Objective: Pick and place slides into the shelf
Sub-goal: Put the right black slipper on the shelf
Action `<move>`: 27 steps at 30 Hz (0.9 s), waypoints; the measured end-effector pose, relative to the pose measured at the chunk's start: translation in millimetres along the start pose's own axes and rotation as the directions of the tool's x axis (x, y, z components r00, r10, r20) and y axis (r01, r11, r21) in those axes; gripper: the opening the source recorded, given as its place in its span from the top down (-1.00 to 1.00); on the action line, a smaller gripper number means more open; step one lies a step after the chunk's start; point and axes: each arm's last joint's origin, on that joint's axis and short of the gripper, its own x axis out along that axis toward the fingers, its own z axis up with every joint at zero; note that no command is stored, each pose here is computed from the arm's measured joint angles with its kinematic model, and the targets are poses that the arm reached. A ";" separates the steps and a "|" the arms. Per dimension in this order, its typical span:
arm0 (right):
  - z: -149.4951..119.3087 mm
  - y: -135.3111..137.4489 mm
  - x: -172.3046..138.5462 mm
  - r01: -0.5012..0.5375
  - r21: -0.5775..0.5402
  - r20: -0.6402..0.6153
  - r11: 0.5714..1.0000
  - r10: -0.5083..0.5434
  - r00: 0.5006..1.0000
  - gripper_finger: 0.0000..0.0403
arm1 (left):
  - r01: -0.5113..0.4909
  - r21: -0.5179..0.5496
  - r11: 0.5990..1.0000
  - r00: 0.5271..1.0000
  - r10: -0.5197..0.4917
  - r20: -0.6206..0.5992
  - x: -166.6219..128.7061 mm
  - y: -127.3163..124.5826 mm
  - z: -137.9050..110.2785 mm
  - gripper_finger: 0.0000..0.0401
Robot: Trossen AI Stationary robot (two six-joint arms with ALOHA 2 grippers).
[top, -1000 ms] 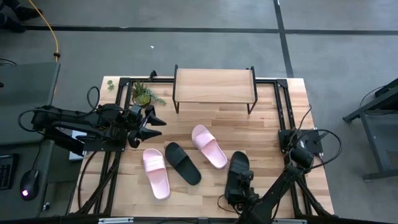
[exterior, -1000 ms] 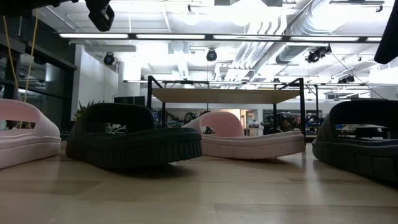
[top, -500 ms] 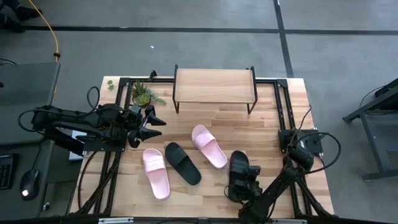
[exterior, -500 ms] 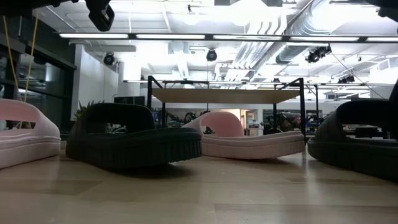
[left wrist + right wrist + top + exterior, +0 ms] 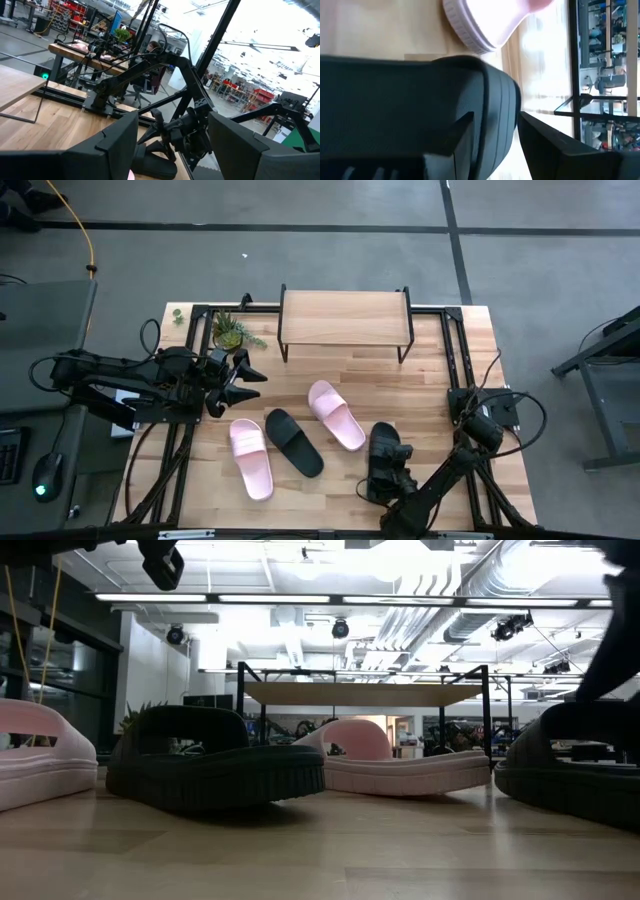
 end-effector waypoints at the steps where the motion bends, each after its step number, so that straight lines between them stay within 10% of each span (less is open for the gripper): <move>1: 0.9 -0.5 1.1 0.001 0.001 -0.003 1.000 -0.001 1.000 0.29 | 0.000 0.000 1.000 1.000 0.000 0.000 0.0 0.0 0.0 -0.12; 27: -9.2 4.0 22.0 0.069 0.032 0.057 0.997 -0.070 0.996 0.29 | 0.000 0.000 1.000 1.000 0.000 0.002 -0.1 -0.1 0.2 -0.12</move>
